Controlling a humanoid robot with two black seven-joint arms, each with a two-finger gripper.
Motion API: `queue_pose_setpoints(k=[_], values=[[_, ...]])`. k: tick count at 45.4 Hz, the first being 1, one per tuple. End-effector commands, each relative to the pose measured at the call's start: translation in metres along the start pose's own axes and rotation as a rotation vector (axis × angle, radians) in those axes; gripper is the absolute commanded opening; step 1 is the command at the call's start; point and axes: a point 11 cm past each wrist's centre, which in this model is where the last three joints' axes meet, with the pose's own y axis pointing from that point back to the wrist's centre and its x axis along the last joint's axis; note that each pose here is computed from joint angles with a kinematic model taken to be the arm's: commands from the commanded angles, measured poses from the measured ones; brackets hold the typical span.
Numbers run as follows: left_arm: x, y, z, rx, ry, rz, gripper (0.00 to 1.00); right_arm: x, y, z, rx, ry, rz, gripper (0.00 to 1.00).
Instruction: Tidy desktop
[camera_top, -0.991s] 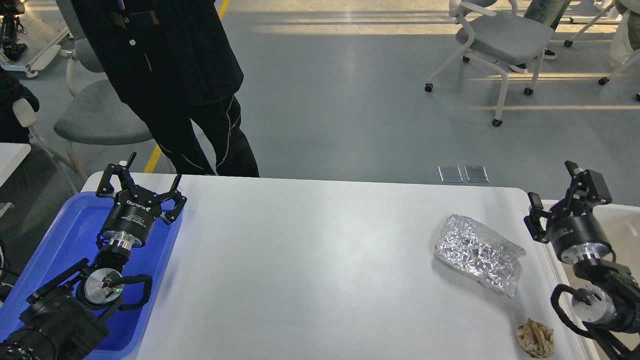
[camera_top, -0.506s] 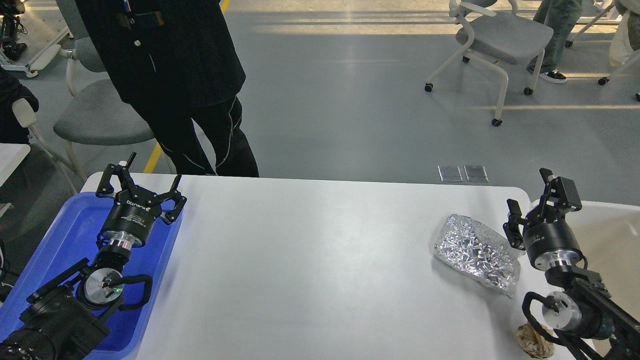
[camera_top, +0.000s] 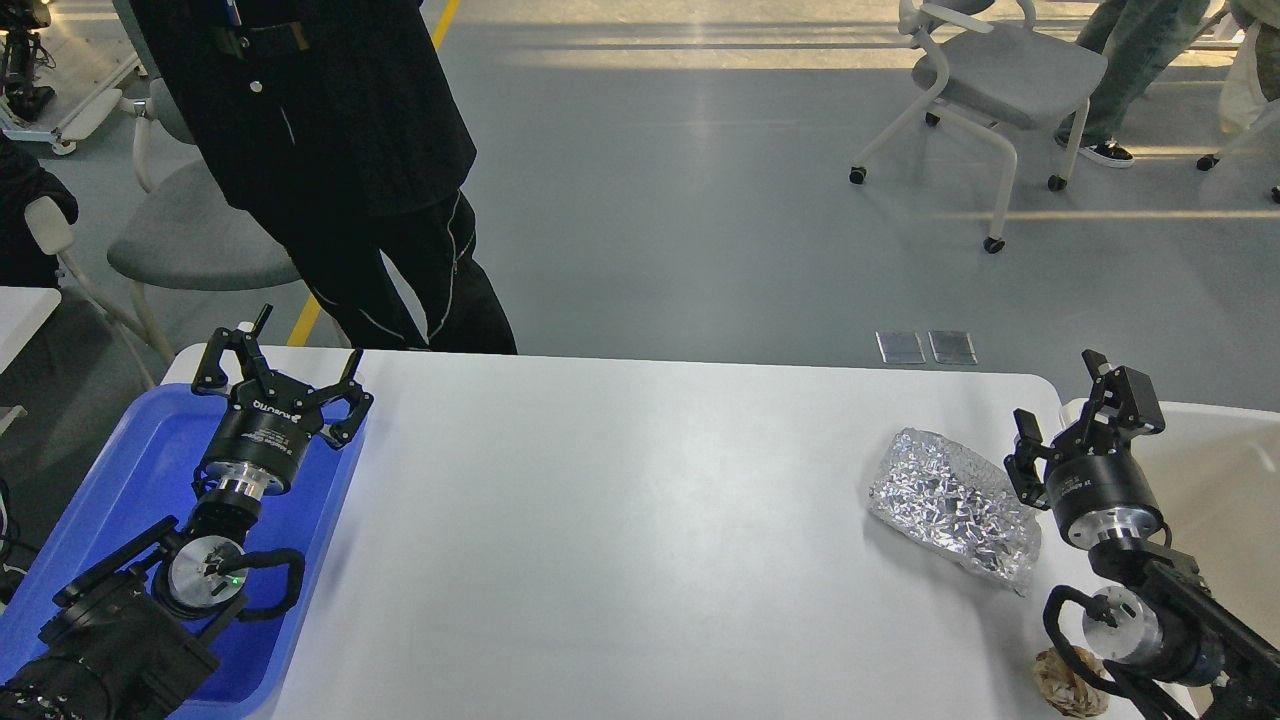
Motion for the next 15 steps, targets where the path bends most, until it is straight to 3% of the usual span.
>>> queue_pose_setpoints(k=[1, 15], values=[[0.000, 0.000, 0.000, 0.000, 0.000, 0.000, 1.00, 0.000, -0.003, 0.001, -0.006, -0.088, -0.023, 1.00], [0.000, 0.000, 0.000, 0.000, 0.000, 0.000, 1.00, 0.006, -0.013, -0.004, 0.008, -0.085, -0.014, 1.00]])
